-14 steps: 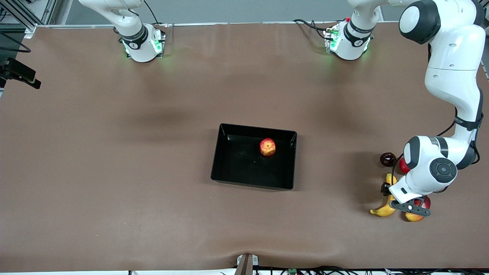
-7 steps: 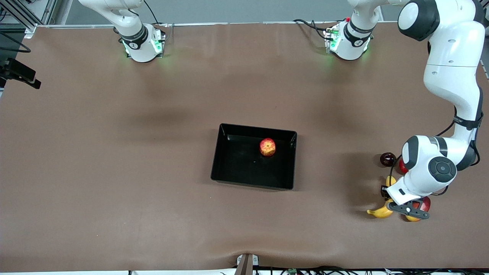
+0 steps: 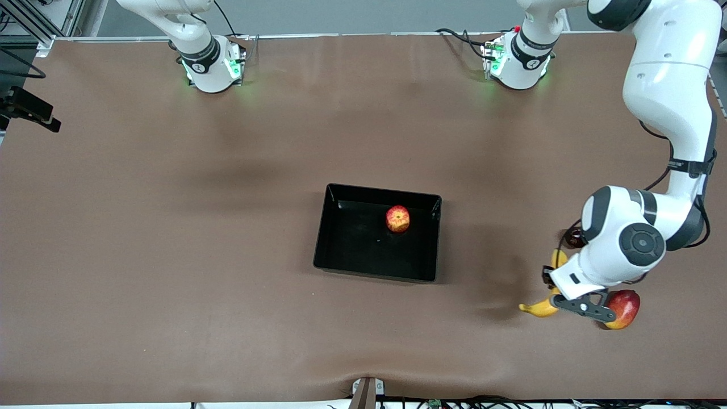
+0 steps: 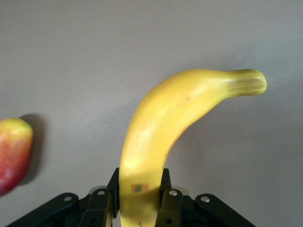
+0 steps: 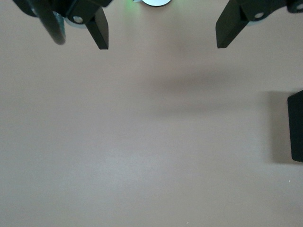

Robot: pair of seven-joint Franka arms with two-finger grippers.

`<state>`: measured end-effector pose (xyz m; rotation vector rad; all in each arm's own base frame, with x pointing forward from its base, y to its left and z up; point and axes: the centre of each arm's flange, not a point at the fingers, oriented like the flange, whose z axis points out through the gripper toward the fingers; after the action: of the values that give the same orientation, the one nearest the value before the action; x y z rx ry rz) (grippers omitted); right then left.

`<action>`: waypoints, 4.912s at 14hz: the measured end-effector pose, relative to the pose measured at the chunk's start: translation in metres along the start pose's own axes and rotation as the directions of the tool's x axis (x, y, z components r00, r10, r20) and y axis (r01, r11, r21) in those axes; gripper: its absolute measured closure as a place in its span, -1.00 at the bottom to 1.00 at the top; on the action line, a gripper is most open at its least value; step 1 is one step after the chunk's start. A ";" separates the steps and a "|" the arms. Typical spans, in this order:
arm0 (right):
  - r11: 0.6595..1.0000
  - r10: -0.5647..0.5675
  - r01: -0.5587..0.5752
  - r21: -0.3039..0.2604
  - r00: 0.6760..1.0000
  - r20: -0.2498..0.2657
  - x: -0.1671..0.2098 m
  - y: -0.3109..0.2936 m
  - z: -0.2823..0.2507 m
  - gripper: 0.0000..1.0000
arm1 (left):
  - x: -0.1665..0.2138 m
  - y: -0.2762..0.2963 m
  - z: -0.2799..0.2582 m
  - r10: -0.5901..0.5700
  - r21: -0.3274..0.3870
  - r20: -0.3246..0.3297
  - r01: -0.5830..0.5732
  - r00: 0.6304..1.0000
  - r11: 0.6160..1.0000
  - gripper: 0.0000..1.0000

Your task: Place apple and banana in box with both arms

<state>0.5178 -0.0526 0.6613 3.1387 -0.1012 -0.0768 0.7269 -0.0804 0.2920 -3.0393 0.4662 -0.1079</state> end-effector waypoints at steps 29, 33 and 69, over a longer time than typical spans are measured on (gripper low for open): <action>1.000 0.025 -0.025 0.001 1.000 0.002 -0.001 0.012 0.001 -1.00 | -0.041 0.453 0.004 -0.383 -0.167 0.007 0.378 0.924 0.910 0.31; 1.000 0.024 -0.024 0.001 1.000 0.003 -0.001 0.011 0.001 -1.00 | -0.048 0.470 0.031 -0.373 -0.172 -0.013 0.365 0.928 0.915 0.31; 1.000 0.015 -0.015 0.002 1.000 0.009 -0.001 0.007 0.002 -1.00 | -0.034 0.072 -0.286 -0.360 0.057 -0.123 0.369 0.925 0.928 -1.00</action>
<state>0.5163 -0.0595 0.6595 3.1390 -0.1251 -0.0916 0.6507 -0.1538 0.5695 -3.0120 -0.1052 -0.3058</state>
